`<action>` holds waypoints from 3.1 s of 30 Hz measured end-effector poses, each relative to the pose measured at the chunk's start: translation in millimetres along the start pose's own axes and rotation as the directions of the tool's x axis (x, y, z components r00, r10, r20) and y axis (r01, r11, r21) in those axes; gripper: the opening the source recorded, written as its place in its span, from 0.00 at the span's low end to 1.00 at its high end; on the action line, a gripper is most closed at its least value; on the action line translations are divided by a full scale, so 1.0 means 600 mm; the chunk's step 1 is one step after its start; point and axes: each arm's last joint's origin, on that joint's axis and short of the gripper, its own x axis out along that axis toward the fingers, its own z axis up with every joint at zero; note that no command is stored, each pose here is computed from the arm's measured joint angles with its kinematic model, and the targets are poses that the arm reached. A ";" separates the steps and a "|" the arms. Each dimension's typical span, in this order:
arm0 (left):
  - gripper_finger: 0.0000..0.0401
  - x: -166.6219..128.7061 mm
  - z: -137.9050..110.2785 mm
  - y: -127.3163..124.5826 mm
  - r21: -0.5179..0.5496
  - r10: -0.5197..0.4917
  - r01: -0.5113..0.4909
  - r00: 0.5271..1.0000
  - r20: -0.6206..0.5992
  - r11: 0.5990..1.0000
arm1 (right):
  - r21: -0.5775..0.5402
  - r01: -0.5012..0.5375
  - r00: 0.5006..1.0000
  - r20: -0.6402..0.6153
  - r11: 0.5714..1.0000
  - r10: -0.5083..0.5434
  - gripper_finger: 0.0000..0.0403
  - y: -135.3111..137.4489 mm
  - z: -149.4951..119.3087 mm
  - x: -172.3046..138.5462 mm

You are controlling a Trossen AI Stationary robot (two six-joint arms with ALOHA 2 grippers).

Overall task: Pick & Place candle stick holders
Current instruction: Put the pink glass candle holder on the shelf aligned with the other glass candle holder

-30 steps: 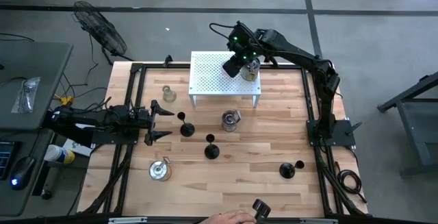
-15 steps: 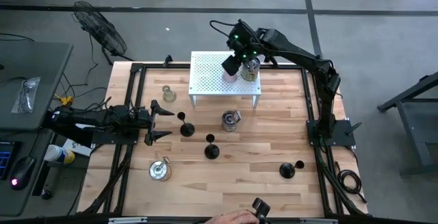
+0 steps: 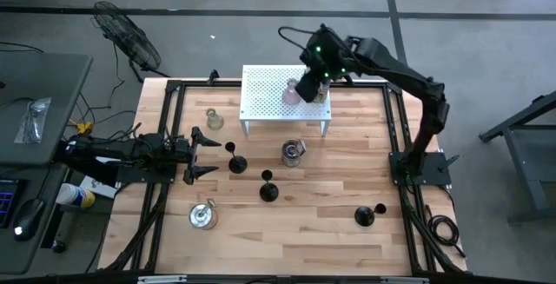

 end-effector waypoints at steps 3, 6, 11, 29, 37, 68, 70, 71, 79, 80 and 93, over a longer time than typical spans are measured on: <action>0.93 0.000 0.000 0.000 0.000 0.000 0.000 1.000 0.000 1.000 | -0.051 -0.035 0.999 0.004 0.998 0.035 0.40 0.027 -0.025 0.000; 0.93 0.000 0.000 0.000 0.000 0.000 0.000 1.000 0.000 1.000 | -0.111 -0.090 0.993 0.067 0.990 0.097 0.40 0.057 -0.054 0.002; 0.93 0.000 0.000 0.000 0.000 0.000 0.000 1.000 0.000 1.000 | -0.150 -0.113 0.982 0.132 0.982 0.133 0.40 0.096 -0.106 0.025; 0.93 0.000 0.000 0.000 0.000 0.000 0.000 1.000 0.000 1.000 | -0.067 -0.053 0.861 0.502 0.996 0.079 0.40 0.149 -0.196 0.112; 0.93 0.000 0.000 0.000 0.000 0.000 0.000 1.000 0.000 1.000 | -0.050 -0.036 0.814 0.578 0.998 0.058 0.40 0.152 -0.218 0.128; 0.93 0.000 0.000 0.000 0.000 0.000 0.000 1.000 0.000 1.000 | 0.084 0.173 0.764 0.617 0.981 -0.187 0.40 0.141 -0.258 0.174; 0.93 0.000 0.000 0.000 0.000 -0.001 0.001 1.000 0.000 1.000 | 0.089 0.166 0.758 0.625 0.982 -0.185 0.40 0.142 -0.258 0.173; 0.93 0.000 0.000 0.000 0.000 -0.001 0.001 1.000 0.000 1.000 | 0.089 0.166 0.759 0.625 0.982 -0.184 0.40 0.142 -0.258 0.173; 0.93 0.000 0.000 0.000 0.000 0.000 0.000 1.000 0.000 1.000 | 0.085 0.163 0.754 0.631 0.983 -0.180 0.40 0.143 -0.257 0.172; 0.93 0.000 0.000 0.000 0.000 -0.001 0.001 1.000 0.000 1.000 | 0.078 0.170 0.754 0.631 0.982 -0.180 0.40 0.143 -0.257 0.172; 0.93 0.000 0.000 0.000 0.000 0.000 0.000 1.000 0.000 1.000 | 0.117 0.238 0.729 0.634 0.964 -0.258 0.40 0.153 -0.266 0.176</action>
